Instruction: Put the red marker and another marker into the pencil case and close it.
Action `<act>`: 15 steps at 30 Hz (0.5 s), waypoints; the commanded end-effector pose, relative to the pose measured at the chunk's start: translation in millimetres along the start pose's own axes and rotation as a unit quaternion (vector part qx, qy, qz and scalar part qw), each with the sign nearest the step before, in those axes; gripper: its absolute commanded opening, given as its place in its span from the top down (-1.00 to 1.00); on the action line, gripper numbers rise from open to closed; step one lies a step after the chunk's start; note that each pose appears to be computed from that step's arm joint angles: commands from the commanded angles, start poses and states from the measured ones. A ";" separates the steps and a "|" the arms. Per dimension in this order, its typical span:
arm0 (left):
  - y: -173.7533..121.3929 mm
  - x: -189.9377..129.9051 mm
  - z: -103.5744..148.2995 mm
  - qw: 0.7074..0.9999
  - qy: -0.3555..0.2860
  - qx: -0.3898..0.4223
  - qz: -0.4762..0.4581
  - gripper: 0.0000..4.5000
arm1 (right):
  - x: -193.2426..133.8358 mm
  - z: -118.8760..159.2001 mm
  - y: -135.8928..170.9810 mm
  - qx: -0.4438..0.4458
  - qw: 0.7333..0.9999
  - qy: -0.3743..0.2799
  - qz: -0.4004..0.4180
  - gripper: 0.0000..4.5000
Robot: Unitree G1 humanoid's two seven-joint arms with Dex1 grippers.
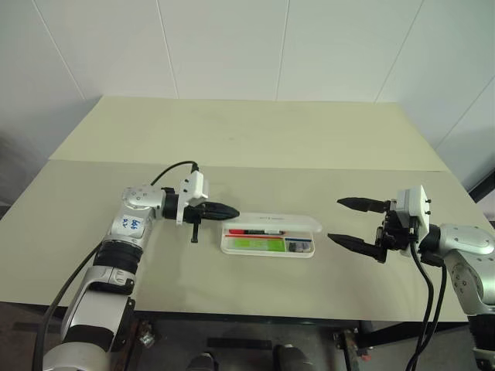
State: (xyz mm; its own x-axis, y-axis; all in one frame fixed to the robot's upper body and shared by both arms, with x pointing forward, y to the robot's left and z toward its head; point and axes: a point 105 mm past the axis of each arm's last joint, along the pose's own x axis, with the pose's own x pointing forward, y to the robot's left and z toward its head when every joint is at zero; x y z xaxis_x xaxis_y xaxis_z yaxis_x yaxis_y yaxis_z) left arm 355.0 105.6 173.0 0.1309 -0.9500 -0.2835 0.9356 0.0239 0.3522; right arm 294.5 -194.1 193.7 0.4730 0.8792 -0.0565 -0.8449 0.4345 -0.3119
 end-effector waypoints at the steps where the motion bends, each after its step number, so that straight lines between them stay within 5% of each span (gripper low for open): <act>1: -2.7 8.5 1.9 1.000 0.023 0.019 -0.010 0.98 | 0.3 11.4 1.2 -0.019 1.000 -0.017 -0.002 -1.00; 15: -21.6 44.2 -19.0 0.995 0.095 -0.019 -0.036 0.98 | -2.1 7.3 9.6 -0.012 0.999 -0.026 -0.032 -1.00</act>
State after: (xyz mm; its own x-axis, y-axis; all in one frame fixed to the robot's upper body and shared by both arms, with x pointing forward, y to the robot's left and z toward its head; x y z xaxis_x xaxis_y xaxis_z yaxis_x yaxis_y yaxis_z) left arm 346.8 68.1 142.7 0.0999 -0.8956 -0.4335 0.9546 -0.0367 0.2957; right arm 287.9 -190.0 182.7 0.5080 0.8604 -0.0417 -0.8301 0.4760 -0.2906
